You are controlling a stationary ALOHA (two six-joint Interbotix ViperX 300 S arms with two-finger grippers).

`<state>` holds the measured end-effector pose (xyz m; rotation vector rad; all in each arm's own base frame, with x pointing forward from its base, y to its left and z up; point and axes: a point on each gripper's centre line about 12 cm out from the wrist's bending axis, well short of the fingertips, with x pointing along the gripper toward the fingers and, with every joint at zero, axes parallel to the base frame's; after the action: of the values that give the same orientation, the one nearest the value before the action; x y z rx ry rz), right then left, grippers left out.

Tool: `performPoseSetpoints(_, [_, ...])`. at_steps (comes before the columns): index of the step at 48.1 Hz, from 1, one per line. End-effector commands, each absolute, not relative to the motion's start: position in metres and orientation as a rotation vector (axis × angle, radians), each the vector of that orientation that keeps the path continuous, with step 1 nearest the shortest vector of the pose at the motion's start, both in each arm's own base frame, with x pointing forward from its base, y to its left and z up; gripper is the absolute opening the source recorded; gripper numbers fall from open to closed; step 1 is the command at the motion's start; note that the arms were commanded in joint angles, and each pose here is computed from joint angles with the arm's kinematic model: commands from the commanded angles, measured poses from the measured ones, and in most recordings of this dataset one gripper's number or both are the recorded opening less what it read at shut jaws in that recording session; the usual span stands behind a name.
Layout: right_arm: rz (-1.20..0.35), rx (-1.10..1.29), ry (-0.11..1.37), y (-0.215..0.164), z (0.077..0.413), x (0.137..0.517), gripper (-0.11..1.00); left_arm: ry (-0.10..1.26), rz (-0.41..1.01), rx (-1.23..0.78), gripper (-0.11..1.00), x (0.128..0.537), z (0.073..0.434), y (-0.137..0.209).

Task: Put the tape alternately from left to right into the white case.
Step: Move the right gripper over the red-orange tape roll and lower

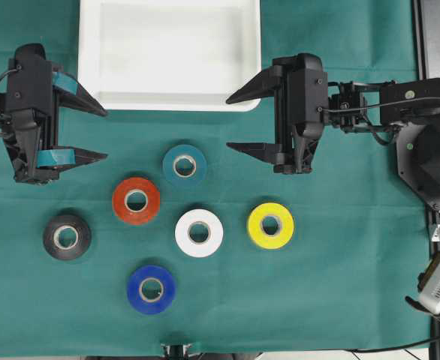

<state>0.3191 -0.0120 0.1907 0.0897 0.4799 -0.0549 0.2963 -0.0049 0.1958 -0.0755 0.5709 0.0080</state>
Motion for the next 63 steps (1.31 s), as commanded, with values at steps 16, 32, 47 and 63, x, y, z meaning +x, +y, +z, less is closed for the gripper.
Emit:
performPoseSetpoints(16, [-0.052,0.085,0.445,-0.012,0.202,0.324,0.81,0.537,0.004,-0.077,0.92,0.301,0.206,-0.006])
performPoseSetpoints(32, [-0.023,0.080,0.434,-0.003,0.206,0.331,0.81,0.536,0.004,-0.078,0.92,0.301,0.207,-0.006])
performPoseSetpoints(47, [0.072,0.061,0.473,0.032,0.203,0.347,0.81,0.539,0.005,-0.078,0.92,0.300,0.206,-0.006])
performPoseSetpoints(63, [0.118,0.043,0.557,0.053,0.196,0.366,0.81,0.550,0.005,-0.078,0.92,0.300,0.205,-0.006])
